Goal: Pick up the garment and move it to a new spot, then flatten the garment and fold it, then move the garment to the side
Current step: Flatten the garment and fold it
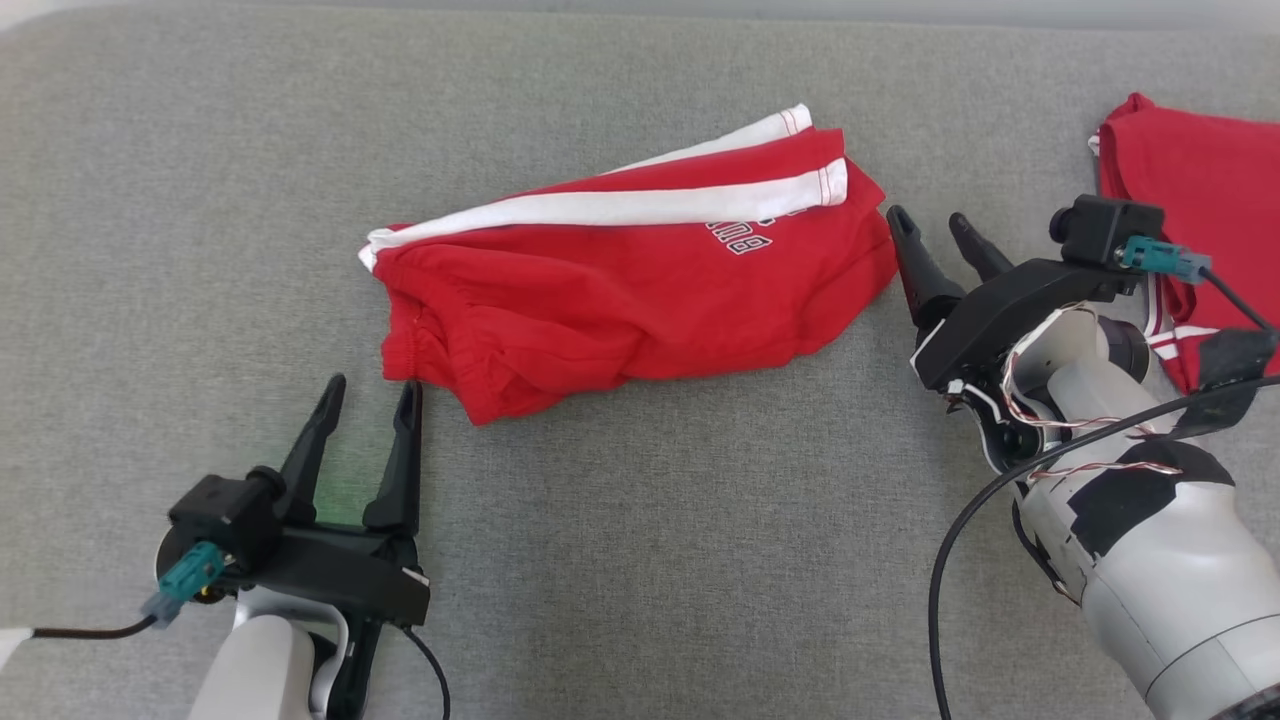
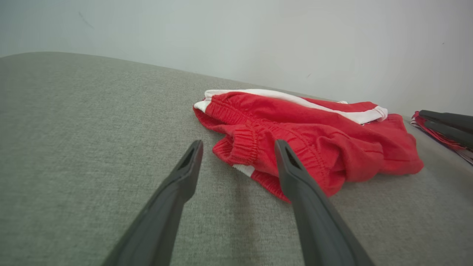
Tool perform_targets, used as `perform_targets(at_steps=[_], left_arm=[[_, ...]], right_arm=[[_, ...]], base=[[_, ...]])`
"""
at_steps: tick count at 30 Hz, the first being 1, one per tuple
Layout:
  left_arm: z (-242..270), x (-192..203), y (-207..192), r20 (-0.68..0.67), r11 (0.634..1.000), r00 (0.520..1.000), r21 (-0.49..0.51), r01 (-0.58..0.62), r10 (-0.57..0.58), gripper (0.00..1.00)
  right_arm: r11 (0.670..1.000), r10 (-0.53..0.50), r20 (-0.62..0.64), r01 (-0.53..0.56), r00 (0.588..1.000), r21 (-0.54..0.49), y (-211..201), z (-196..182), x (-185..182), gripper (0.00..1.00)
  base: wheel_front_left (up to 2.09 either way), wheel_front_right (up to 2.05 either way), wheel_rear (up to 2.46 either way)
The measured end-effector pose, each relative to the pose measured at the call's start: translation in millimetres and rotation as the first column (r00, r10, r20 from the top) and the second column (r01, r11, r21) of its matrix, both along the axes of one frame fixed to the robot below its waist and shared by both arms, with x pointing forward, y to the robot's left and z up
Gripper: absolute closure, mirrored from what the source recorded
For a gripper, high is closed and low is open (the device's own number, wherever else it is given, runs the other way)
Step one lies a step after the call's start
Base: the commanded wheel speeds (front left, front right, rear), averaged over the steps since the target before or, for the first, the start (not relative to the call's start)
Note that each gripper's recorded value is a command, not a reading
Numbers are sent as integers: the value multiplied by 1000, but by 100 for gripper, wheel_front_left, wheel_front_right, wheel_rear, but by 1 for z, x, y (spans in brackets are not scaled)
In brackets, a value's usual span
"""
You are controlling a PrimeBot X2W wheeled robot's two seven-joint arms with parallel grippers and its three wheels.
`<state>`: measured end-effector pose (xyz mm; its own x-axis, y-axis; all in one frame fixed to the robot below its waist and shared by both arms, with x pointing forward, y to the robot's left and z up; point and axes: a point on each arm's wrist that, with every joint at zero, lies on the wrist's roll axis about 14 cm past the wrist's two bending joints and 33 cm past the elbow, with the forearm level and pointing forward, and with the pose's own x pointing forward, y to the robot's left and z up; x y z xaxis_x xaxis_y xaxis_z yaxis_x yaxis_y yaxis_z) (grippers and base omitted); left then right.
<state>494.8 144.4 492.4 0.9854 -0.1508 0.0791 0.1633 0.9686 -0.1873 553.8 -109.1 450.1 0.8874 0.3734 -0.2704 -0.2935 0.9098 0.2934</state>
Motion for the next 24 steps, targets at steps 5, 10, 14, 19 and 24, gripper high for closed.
perform_targets(at_steps=[5,10,14,19,24], left_arm=[[-11,10,-7,-27,1000,999,5,21,-21,0],[-3,14,-9,3,1000,1000,-4,18,-18,0],[15,5,3,59,1000,998,12,-29,28,0],[33,-18,11,115,996,991,55,-71,65,0],[54,-45,20,170,989,978,63,-136,124,0]], right_arm=[[1000,-1,-38,1,999,-9,0,-16,-2,0],[1000,2,-45,-2,999,-3,4,-20,-2,0],[1000,11,-49,-11,999,-1,10,-19,-5,0],[999,24,-64,-25,998,-23,14,-21,-8,0],[999,23,-67,-26,997,-42,14,-20,-13,0]], base=[[0,0,0],[0,0,0],[0,0,0],[0,0,0],[0,0,0]])
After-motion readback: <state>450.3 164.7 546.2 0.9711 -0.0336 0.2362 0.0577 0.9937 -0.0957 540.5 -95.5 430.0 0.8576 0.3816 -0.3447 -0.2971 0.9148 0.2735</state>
